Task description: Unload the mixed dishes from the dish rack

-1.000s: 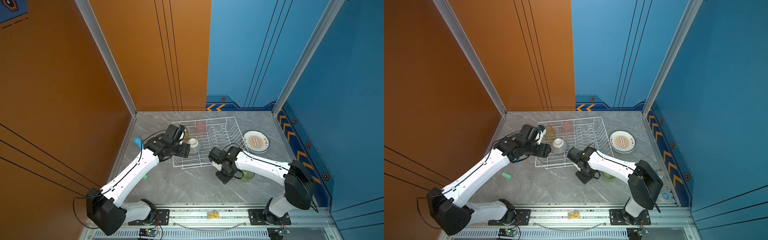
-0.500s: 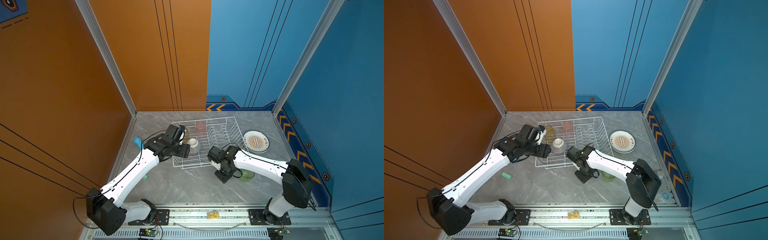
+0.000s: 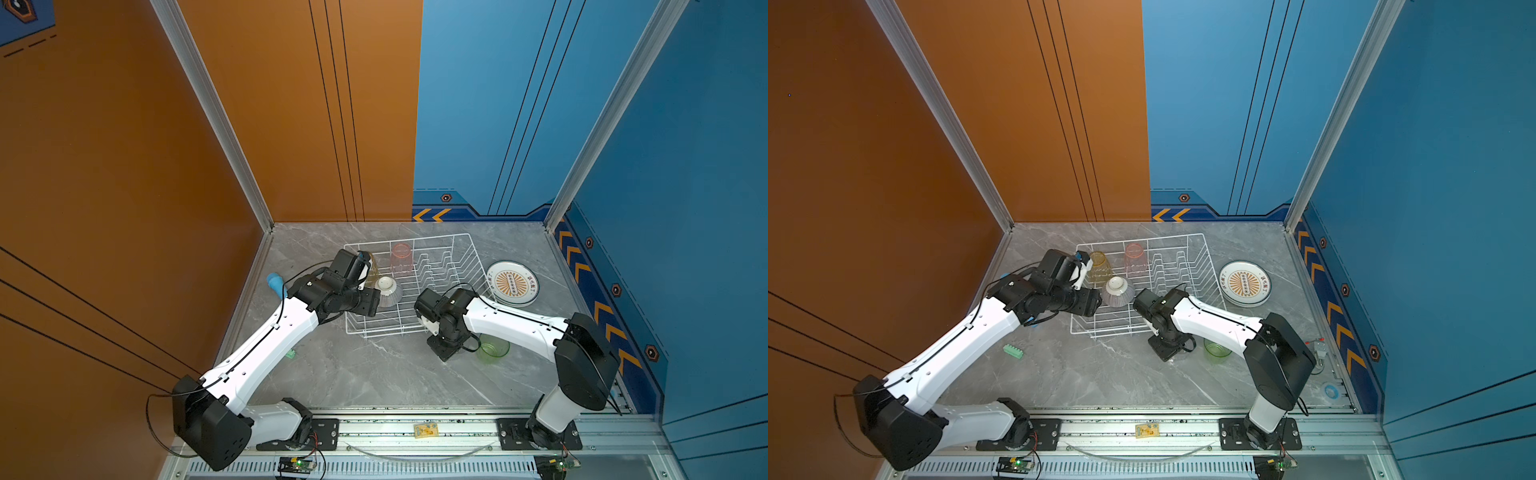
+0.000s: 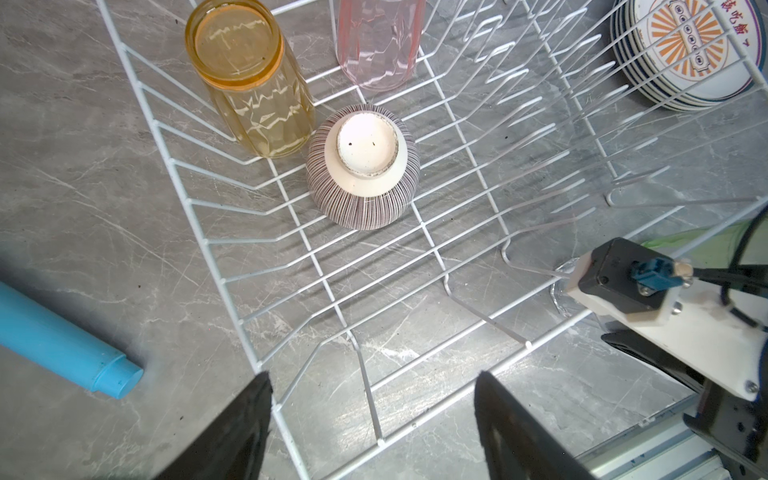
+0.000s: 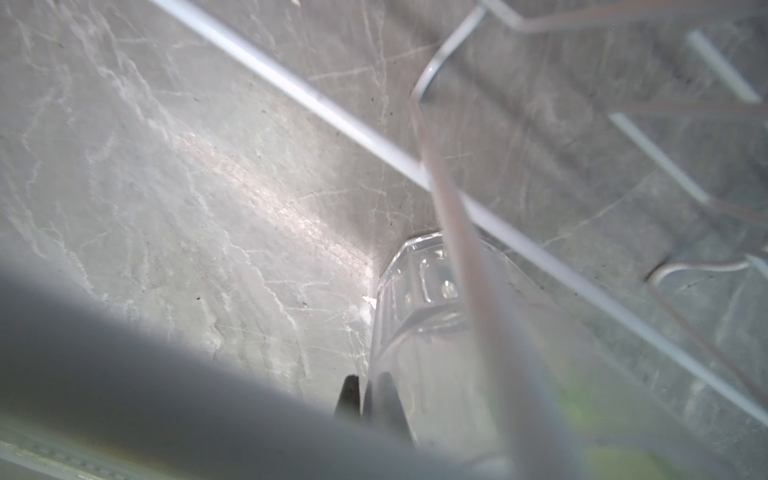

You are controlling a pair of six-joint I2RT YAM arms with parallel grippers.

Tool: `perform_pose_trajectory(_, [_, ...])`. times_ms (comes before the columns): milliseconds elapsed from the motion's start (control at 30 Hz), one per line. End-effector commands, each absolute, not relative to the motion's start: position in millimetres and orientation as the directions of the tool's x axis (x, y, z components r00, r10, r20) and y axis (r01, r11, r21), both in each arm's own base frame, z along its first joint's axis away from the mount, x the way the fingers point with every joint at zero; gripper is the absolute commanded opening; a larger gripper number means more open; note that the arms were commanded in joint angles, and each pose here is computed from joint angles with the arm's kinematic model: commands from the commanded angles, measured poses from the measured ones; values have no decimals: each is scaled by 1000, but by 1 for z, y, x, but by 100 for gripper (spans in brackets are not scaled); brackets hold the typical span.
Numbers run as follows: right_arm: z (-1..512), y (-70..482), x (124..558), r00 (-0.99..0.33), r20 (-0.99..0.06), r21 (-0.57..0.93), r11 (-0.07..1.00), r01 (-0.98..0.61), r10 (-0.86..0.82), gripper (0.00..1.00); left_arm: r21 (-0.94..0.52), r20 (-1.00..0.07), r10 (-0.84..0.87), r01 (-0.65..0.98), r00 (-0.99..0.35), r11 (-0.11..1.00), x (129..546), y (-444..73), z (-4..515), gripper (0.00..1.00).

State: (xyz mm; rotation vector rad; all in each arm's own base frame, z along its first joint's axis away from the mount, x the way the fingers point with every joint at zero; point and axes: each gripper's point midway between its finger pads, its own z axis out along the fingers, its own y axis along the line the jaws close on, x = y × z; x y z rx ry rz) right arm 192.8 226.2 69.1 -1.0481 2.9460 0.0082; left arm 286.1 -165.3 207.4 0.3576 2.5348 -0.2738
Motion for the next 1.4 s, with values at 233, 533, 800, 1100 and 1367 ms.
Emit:
perform_pose_trajectory(233, [51, 190, 153, -740, 222, -26, 755, -655, -635, 25, -81, -550, 228, 323, -804, 943, 285, -163, 208, 78])
perform_pose_trajectory(533, [65, 189, 158, -760, 169, -43, 766, -641, -627, 51, -80, -538, 232, 323, -810, 943, 284, -164, 203, 78])
perform_pose_trajectory(800, [69, 187, 157, -770, 169, -50, 774, -631, -616, 63, -81, -536, 232, 323, -812, 943, 283, -164, 202, 78])
perform_pose_trajectory(1100, [68, 186, 155, -780, 179, -50, 786, -616, -599, 70, -79, -537, 238, 329, -810, 941, 282, -163, 202, 78])
perform_pose_trajectory(1367, [69, 181, 152, -781, 204, -68, 788, -612, -590, 71, -78, -532, 240, 329, -812, 941, 282, -163, 200, 78])
